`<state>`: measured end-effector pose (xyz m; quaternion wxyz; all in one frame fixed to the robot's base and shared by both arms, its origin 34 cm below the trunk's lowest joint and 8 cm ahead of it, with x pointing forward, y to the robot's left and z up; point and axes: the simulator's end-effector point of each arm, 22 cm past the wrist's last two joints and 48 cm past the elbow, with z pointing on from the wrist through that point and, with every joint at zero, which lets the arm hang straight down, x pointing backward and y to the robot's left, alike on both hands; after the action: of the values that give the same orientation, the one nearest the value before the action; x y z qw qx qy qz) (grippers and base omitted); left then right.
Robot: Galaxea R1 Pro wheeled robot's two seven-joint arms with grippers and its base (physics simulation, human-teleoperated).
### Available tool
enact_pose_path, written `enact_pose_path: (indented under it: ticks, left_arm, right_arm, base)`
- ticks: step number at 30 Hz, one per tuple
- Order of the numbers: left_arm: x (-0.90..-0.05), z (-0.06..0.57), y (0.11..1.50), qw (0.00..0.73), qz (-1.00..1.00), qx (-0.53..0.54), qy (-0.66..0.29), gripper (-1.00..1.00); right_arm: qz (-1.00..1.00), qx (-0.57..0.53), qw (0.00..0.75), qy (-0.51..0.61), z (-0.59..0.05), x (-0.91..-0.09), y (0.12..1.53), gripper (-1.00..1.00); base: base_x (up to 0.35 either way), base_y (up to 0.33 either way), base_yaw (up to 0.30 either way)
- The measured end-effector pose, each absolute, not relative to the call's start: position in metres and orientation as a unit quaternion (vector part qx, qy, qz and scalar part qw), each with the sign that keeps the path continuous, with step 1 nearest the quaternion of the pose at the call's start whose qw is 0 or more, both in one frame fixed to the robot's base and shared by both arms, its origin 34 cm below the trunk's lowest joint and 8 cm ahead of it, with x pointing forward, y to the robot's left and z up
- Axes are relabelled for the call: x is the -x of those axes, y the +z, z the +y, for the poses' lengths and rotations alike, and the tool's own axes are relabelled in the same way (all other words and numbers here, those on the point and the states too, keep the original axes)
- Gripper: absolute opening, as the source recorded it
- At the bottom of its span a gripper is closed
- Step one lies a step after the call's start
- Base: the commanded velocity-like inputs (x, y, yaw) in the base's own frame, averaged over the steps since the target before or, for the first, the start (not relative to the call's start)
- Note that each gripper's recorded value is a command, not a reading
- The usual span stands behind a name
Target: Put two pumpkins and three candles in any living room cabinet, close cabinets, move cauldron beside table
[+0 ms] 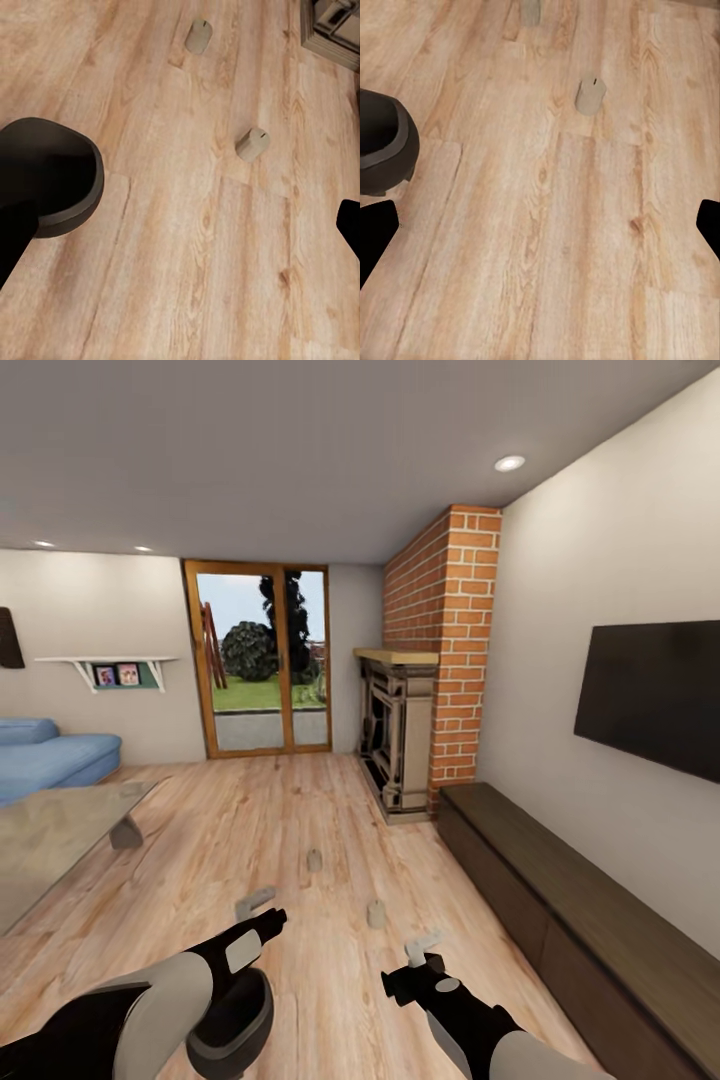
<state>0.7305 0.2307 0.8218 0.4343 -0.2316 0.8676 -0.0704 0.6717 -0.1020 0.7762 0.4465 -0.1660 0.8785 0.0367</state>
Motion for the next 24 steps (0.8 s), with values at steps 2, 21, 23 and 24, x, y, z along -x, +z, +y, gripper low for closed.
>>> enact_pose_path:
  ticks: [2, 21, 23, 24]
  left_arm:
    - [-0.73, 0.231, 0.826, 0.435, 0.867, 0.231, -0.071, 1.0]
    - [-0.697, 0.24, 0.824, 0.416, 0.875, 0.241, -0.059, 1.0]
    - [-0.689, 0.244, 0.819, 0.411, 0.877, 0.242, -0.055, 1.0]
    - [-0.685, 0.246, 0.815, 0.408, 0.879, 0.243, -0.053, 1.0]
  right_arm:
    - [0.878, 0.166, 0.448, 0.036, -0.102, -0.672, 0.781, 1.0]
    - [0.873, 0.167, 0.456, 0.034, -0.103, -0.671, 0.818, 1.0]
    - [0.873, 0.167, 0.457, 0.034, -0.104, -0.67, 0.821, 1.0]
    - [0.873, 0.167, 0.457, 0.033, -0.105, -0.67, 0.823, 1.0]
  base:
    - [0.0, 0.0, 0.164]
    - [0.0, 0.0, 0.167]
    - [0.0, 0.0, 0.174]
    - [0.0, 0.0, 0.174]
